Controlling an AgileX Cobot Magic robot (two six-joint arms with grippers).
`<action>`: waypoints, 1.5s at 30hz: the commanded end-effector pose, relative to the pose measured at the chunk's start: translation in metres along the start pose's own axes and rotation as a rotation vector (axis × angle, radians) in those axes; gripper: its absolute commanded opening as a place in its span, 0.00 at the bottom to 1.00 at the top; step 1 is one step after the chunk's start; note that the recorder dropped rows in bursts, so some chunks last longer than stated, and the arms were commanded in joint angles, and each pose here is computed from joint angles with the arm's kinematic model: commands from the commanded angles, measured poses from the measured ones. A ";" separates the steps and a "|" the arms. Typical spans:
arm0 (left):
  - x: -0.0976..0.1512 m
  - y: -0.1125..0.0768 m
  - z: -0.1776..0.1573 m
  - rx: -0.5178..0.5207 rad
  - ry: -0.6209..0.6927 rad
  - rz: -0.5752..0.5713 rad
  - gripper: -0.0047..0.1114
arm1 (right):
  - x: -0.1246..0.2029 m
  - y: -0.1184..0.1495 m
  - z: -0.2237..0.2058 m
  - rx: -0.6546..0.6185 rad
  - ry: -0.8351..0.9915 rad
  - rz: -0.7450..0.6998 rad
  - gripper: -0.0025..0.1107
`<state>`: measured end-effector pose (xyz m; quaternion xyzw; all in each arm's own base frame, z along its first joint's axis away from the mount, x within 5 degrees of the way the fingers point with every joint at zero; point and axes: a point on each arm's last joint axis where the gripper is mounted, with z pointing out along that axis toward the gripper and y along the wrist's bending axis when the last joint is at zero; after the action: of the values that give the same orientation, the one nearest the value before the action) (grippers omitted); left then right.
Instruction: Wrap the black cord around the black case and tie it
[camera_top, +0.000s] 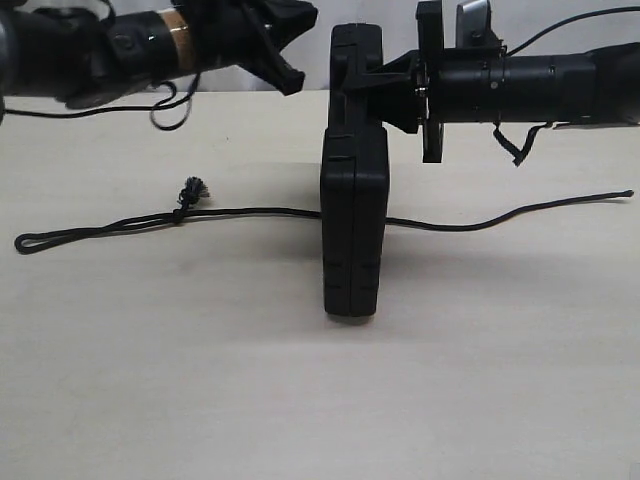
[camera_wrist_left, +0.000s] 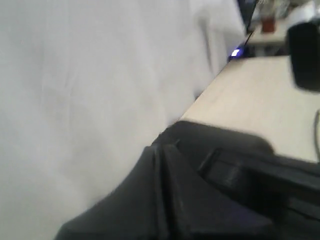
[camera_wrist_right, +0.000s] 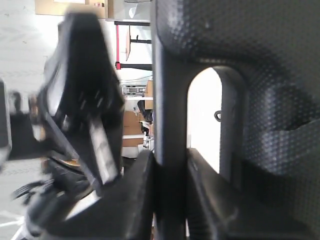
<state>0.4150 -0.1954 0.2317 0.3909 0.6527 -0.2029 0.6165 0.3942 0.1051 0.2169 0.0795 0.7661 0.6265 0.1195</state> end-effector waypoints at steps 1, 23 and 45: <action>-0.028 -0.004 0.018 -0.067 0.108 0.089 0.04 | 0.004 0.008 -0.004 -0.015 0.032 -0.046 0.06; -0.002 -0.015 0.042 0.203 0.222 0.319 0.04 | 0.007 0.003 -0.004 0.032 0.072 -0.110 0.06; 0.026 -0.022 0.050 0.248 0.271 0.209 0.04 | -0.013 0.018 -0.025 0.016 -0.003 -0.218 0.37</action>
<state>0.4321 -0.2405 0.2306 0.5264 0.6418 -0.1733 0.5301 0.3980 0.0899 0.2303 0.0092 0.7751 0.6075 0.1732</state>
